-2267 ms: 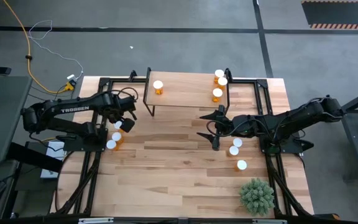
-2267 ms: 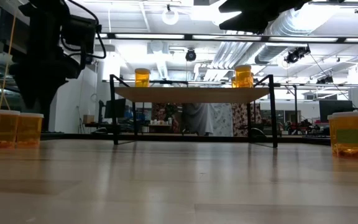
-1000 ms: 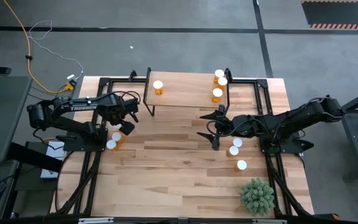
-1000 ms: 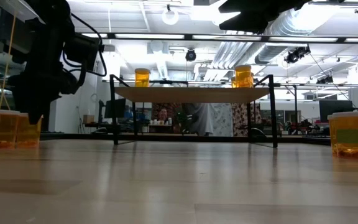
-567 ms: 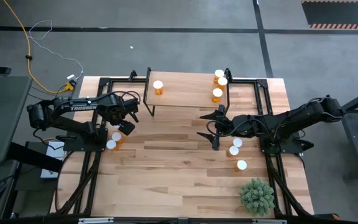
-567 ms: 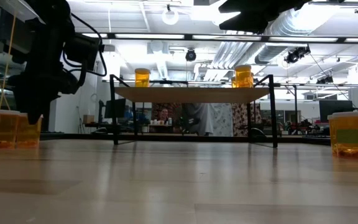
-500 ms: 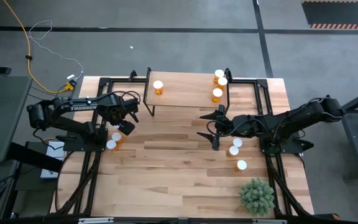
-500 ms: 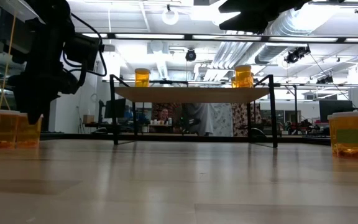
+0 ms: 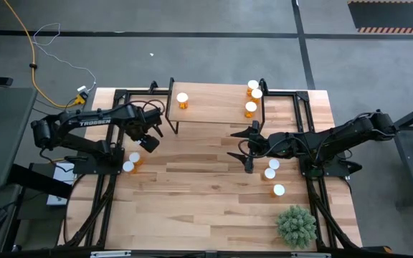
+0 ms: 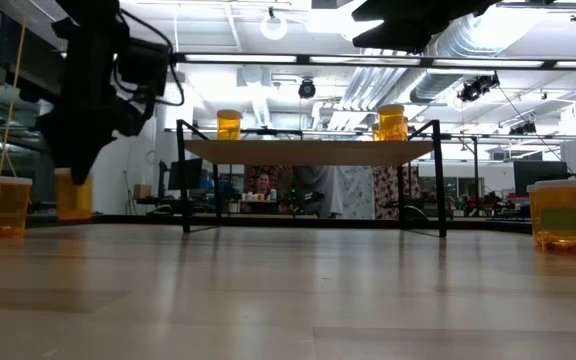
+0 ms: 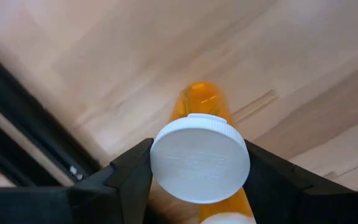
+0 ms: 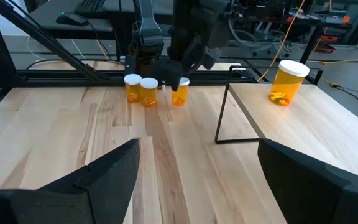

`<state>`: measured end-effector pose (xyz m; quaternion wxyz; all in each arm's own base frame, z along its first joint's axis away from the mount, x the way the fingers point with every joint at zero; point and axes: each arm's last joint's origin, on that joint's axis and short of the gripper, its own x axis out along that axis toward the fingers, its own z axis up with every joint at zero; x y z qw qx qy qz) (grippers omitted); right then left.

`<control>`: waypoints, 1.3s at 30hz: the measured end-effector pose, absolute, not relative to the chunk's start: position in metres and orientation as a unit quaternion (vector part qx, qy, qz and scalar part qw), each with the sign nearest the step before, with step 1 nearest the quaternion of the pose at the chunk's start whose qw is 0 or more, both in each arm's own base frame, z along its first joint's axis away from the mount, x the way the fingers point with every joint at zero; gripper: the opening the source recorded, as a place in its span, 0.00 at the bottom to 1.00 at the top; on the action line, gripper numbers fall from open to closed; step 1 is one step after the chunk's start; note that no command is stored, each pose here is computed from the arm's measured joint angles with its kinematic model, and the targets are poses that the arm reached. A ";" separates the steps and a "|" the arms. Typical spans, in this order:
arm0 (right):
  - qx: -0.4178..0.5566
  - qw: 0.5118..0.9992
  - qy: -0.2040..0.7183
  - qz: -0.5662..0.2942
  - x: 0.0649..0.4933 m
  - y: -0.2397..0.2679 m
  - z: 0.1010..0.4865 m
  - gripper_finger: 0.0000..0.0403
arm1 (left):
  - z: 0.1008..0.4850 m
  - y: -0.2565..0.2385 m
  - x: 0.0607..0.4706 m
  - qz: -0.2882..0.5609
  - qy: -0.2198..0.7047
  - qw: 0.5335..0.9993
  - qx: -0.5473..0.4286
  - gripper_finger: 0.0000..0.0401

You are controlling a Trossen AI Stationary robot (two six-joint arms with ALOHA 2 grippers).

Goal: Pick and place medicine bottles onto shelf by color
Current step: Put the yellow pill bottle on the shelf

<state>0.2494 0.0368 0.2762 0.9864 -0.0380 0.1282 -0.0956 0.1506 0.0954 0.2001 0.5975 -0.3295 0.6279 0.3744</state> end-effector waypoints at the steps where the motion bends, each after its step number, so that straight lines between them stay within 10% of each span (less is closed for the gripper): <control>1: -0.038 0.986 0.128 -0.097 0.249 0.037 0.276 0.79 | 0.203 0.097 0.153 0.374 0.623 0.604 -0.328 0.51; 39: -0.035 0.988 0.116 -0.101 0.250 0.037 0.279 0.79 | 0.383 0.083 0.235 0.283 0.502 0.771 -0.270 0.52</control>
